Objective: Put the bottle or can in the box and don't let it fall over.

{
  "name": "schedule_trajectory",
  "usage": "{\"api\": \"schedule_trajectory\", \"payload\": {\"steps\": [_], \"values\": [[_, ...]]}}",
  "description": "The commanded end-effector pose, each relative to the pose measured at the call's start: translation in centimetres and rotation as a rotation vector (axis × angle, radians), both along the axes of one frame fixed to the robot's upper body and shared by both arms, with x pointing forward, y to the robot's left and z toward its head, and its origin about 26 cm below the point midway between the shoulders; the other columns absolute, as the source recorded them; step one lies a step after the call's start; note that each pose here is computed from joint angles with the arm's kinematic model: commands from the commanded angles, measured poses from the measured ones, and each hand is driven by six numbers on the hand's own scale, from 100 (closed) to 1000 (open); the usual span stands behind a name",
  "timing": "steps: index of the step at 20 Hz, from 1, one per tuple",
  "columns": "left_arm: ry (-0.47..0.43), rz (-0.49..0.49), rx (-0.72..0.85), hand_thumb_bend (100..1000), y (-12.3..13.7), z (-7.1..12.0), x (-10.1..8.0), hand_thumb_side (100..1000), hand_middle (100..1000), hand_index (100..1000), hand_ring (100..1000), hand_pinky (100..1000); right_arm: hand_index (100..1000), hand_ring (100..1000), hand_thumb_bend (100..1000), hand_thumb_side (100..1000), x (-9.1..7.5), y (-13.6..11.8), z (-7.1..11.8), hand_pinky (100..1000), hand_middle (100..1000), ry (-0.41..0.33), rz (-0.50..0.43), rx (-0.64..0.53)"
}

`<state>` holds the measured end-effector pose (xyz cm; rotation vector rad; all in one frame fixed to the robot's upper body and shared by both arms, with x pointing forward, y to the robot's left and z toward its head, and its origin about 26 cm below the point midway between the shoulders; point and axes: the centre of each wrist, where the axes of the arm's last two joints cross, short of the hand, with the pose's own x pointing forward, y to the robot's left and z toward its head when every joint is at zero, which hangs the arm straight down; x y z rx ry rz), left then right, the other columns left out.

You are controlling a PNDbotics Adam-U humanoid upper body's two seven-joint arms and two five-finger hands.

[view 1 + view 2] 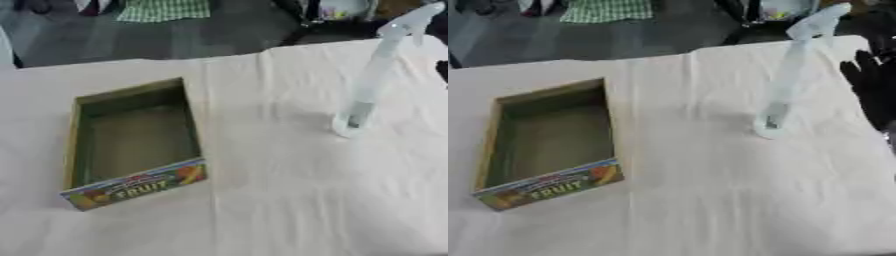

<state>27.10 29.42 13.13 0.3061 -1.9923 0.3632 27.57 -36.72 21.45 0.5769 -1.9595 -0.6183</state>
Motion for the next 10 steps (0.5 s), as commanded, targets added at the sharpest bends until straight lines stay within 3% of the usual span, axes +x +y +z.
{"api": "schedule_trajectory", "payload": {"steps": [1, 10], "values": [[-0.023, -0.006, 0.021, 780, 0.22, 0.79, -0.15, 602, 757, 738, 850, 727, 1000, 100, 100, 837, -0.39, 0.36, 0.72, 100, 200, -0.014, 0.048, 0.031], [-0.027, -0.012, 0.024, 780, 0.17, 0.9, -0.09, 603, 757, 737, 850, 727, 1000, 100, 100, 853, -0.59, 0.39, -0.05, 100, 201, 0.05, 0.073, 0.083]]}}
